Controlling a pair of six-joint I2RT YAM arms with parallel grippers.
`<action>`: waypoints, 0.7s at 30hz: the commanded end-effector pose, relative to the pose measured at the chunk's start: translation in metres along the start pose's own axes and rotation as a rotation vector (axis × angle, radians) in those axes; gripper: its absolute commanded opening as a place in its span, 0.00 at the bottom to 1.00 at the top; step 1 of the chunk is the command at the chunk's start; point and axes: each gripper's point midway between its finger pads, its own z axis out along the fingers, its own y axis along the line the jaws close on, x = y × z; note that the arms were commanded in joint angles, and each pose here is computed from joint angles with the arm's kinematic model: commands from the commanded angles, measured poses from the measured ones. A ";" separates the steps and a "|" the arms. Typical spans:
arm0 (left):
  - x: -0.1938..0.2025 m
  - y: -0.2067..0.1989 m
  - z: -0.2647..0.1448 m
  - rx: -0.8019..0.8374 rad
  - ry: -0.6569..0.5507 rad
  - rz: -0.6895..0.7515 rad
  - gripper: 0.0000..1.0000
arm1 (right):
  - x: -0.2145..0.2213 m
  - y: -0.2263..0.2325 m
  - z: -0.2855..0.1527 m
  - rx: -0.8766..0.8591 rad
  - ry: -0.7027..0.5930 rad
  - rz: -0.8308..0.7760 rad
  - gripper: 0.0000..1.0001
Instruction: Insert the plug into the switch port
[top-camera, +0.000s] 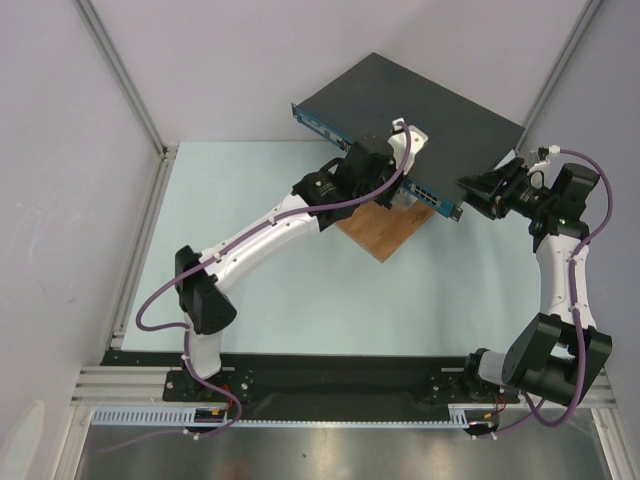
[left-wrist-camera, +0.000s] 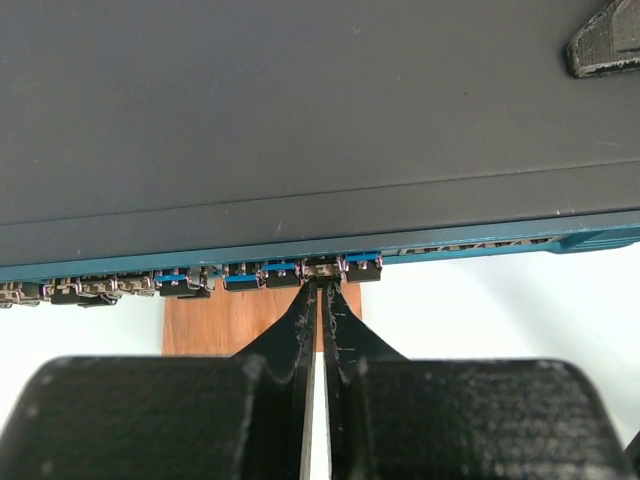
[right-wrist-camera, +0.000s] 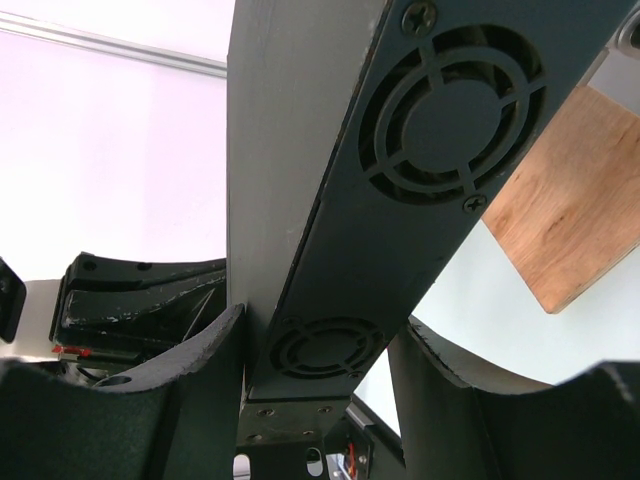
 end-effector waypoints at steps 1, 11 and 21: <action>-0.049 0.009 0.019 -0.046 -0.197 -0.072 0.06 | 0.005 -0.003 0.011 -0.004 0.025 -0.147 0.00; -0.051 0.014 0.040 -0.094 -0.303 -0.097 0.08 | 0.015 -0.002 0.017 -0.012 0.044 -0.147 0.00; -0.012 -0.002 -0.006 0.043 -0.172 -0.073 0.12 | -0.012 -0.006 0.011 0.002 0.001 -0.183 0.00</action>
